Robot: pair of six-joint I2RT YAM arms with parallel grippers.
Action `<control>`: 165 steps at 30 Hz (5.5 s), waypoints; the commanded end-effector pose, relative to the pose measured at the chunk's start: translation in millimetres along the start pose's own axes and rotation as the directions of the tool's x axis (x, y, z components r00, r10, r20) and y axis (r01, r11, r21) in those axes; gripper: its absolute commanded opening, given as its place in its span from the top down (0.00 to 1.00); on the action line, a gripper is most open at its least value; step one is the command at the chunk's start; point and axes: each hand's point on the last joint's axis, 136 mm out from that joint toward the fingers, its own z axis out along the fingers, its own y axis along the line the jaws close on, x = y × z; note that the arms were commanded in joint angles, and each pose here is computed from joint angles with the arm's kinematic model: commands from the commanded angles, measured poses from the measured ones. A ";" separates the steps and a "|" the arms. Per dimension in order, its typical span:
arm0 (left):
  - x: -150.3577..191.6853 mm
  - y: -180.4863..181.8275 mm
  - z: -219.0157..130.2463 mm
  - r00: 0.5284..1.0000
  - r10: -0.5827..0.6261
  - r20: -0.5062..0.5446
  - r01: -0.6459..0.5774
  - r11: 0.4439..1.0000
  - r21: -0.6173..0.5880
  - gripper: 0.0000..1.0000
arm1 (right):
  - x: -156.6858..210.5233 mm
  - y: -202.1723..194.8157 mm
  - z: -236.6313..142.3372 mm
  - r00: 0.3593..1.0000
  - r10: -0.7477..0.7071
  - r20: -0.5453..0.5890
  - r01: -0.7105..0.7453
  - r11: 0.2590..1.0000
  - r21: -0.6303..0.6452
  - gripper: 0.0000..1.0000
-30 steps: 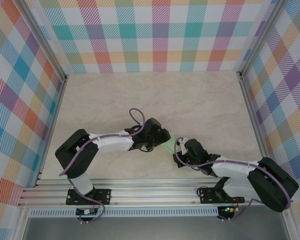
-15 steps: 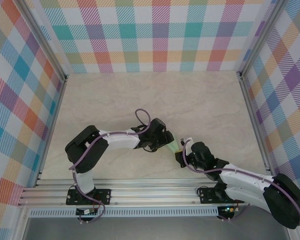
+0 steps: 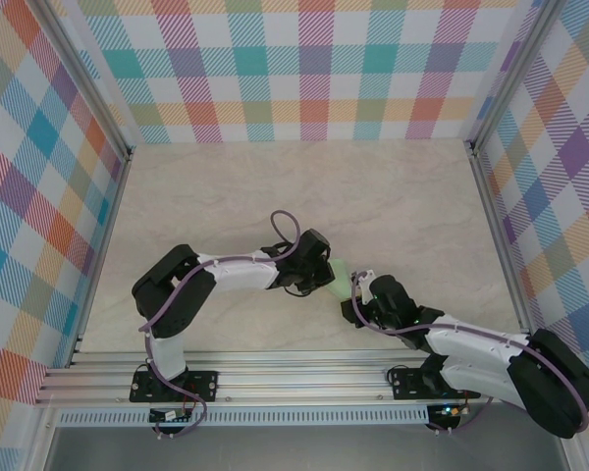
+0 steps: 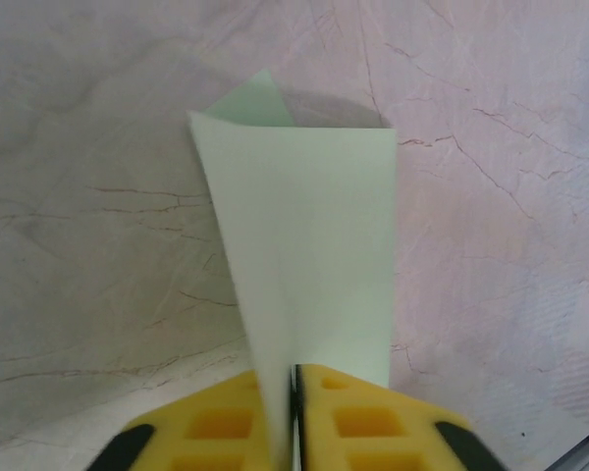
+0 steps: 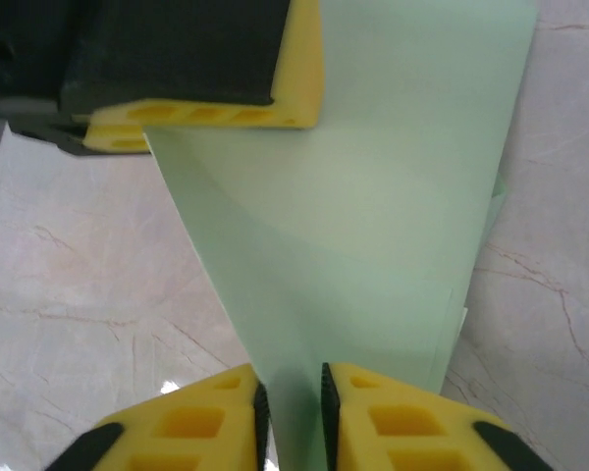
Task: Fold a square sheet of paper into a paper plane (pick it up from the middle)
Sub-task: Fold the wing for the fifth time at the center of the table.
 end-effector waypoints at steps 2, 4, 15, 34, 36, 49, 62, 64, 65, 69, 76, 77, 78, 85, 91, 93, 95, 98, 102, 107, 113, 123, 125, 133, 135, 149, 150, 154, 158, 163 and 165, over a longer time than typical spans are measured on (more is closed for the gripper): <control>-7.4 2.4 -5.6 0.999 0.032 0.013 -0.031 0.998 -0.049 0.94 | -13.3 9.7 -4.9 0.999 -0.019 -0.027 0.018 1.000 -0.006 0.56; -8.1 -0.7 -7.5 0.999 0.045 0.009 -0.045 0.998 -0.049 0.94 | -13.6 9.7 -6.2 0.998 -0.016 -0.059 0.016 1.000 0.008 0.53; -9.2 -6.5 -8.6 0.998 0.061 -0.022 -0.062 0.997 -0.054 0.94 | -8.9 6.4 -6.6 0.982 -0.123 -0.141 0.146 0.976 0.161 0.46; -10.3 -6.9 -12.9 0.997 0.068 -0.035 -0.071 0.993 -0.089 0.94 | -8.5 12.4 6.0 0.957 -0.196 -0.216 0.251 0.930 0.268 0.66; -10.1 -7.2 -13.0 0.997 0.068 -0.036 -0.071 0.994 -0.089 0.94 | -9.4 15.2 4.4 0.956 -0.198 -0.216 0.253 0.930 0.267 0.63; -10.3 -10.9 -12.2 0.997 0.067 -0.044 -0.070 0.994 -0.081 0.94 | -14.8 32.2 0.1 0.946 -0.254 -0.201 0.302 0.918 0.258 0.59; -10.6 -14.8 -13.8 0.996 0.071 -0.048 -0.075 0.994 -0.078 0.94 | 1.2 16.9 8.3 0.941 -0.207 -0.269 0.290 0.901 0.324 0.72; -10.4 -14.1 -13.5 0.996 0.072 -0.050 -0.076 0.994 -0.080 0.94 | 2.1 15.3 9.1 0.941 -0.199 -0.274 0.287 0.898 0.334 0.76; -9.7 -12.7 -13.4 0.996 0.074 -0.052 -0.079 0.993 -0.085 0.94 | 2.4 15.6 9.3 0.941 -0.198 -0.274 0.286 0.899 0.333 0.79; -10.2 -11.6 -14.6 0.996 0.071 -0.049 -0.075 0.993 -0.090 0.94 | 1.4 16.5 8.8 0.943 -0.196 -0.269 0.281 0.901 0.331 0.86; -12.3 -9.7 -17.7 0.997 0.071 -0.034 -0.074 0.992 -0.100 0.90 | 4.6 18.8 11.9 0.949 -0.167 -0.269 0.252 0.912 0.322 0.91; -13.2 -9.7 -18.5 0.997 0.069 -0.028 -0.071 0.992 -0.101 0.90 | 6.6 19.3 13.2 0.949 -0.159 -0.272 0.245 0.916 0.319 0.90; -13.2 -9.6 -18.9 0.997 0.069 -0.027 -0.071 0.992 -0.102 0.90 | 8.4 18.5 13.9 0.949 -0.149 -0.277 0.238 0.916 0.323 0.88; -12.0 -6.0 -18.9 0.997 0.069 -0.029 -0.072 0.991 -0.111 0.94 | -0.2 22.7 3.8 0.967 -0.080 -0.240 0.160 0.928 0.337 0.69; -12.4 -4.7 -18.1 0.997 0.069 -0.028 -0.072 0.990 -0.118 0.95 | 7.8 24.7 -6.9 0.964 0.003 -0.265 0.089 0.938 0.336 0.63; -13.0 -4.9 -18.5 0.997 0.069 -0.026 -0.072 0.990 -0.118 0.95 | 14.9 25.8 -7.6 0.958 0.030 -0.285 0.068 0.942 0.327 0.63; -12.8 -5.3 -18.4 0.997 0.070 -0.029 -0.073 0.990 -0.118 0.95 | 19.9 27.5 -7.8 0.953 0.051 -0.297 0.048 0.947 0.317 0.62; -12.3 -5.0 -18.4 0.997 0.071 -0.031 -0.074 0.990 -0.119 0.96 | 23.0 30.2 -7.4 0.951 0.077 -0.298 0.018 0.953 0.304 0.68; -11.6 -5.3 -18.0 0.997 0.071 -0.034 -0.075 0.990 -0.117 0.96 | 26.8 26.4 -7.1 0.949 0.102 -0.298 0.001 0.946 0.325 0.67; -11.5 -4.9 -17.7 0.997 0.072 -0.037 -0.076 0.990 -0.119 0.96 | 33.5 23.5 -0.6 0.942 0.100 -0.320 0.013 0.943 0.333 0.70; -11.4 -5.6 -18.2 0.997 0.071 -0.037 -0.075 0.990 -0.118 0.97 | 39.8 21.6 6.8 0.933 0.100 -0.346 0.027 0.938 0.345 0.74; -11.1 -5.1 -18.6 0.997 0.071 -0.039 -0.075 0.990 -0.119 0.98 | 33.2 17.6 2.6 0.939 0.103 -0.329 0.032 0.925 0.379 0.77; -10.8 -4.4 -18.5 0.997 0.071 -0.040 -0.076 0.990 -0.120 0.98 | 29.4 16.6 -1.8 0.940 0.105 -0.324 0.032 0.919 0.393 0.75; -9.0 -1.0 -16.8 0.997 0.070 -0.045 -0.076 0.989 -0.130 0.98 | 12.6 27.1 -4.1 0.953 0.088 -0.291 0.025 0.930 0.366 0.69; -8.5 -1.1 -15.5 0.996 0.070 -0.049 -0.076 0.989 -0.128 0.99 | 12.1 27.9 -0.5 0.952 0.086 -0.292 0.028 0.930 0.366 0.69; -8.0 0.6 -16.8 0.996 0.069 -0.051 -0.076 0.988 -0.134 0.99 | 28.7 21.8 20.1 0.937 0.104 -0.332 0.036 0.920 0.391 0.88; -7.9 1.4 -16.9 0.996 0.068 -0.052 -0.074 0.988 -0.136 0.99 | 29.6 23.2 21.4 0.936 0.103 -0.337 0.037 0.923 0.384 0.88; -8.1 2.4 -16.9 0.996 0.067 -0.050 -0.074 0.987 -0.139 0.99 | 29.7 23.4 21.2 0.932 0.113 -0.345 0.034 0.919 0.394 0.84; -6.7 5.3 -16.9 0.996 0.069 -0.053 -0.076 0.986 -0.147 0.99 | 17.3 24.9 11.2 0.943 0.115 -0.311 0.021 0.915 0.403 0.78; -6.5 9.7 -16.2 0.996 0.067 -0.051 -0.074 0.985 -0.158 1.00 | 6.8 29.2 3.7 0.957 0.116 -0.265 -0.006 0.924 0.382 0.74; -6.1 10.2 -15.7 0.996 0.066 -0.054 -0.074 0.985 -0.159 1.00 | 6.7 29.4 4.7 0.958 0.120 -0.259 -0.013 0.925 0.380 0.74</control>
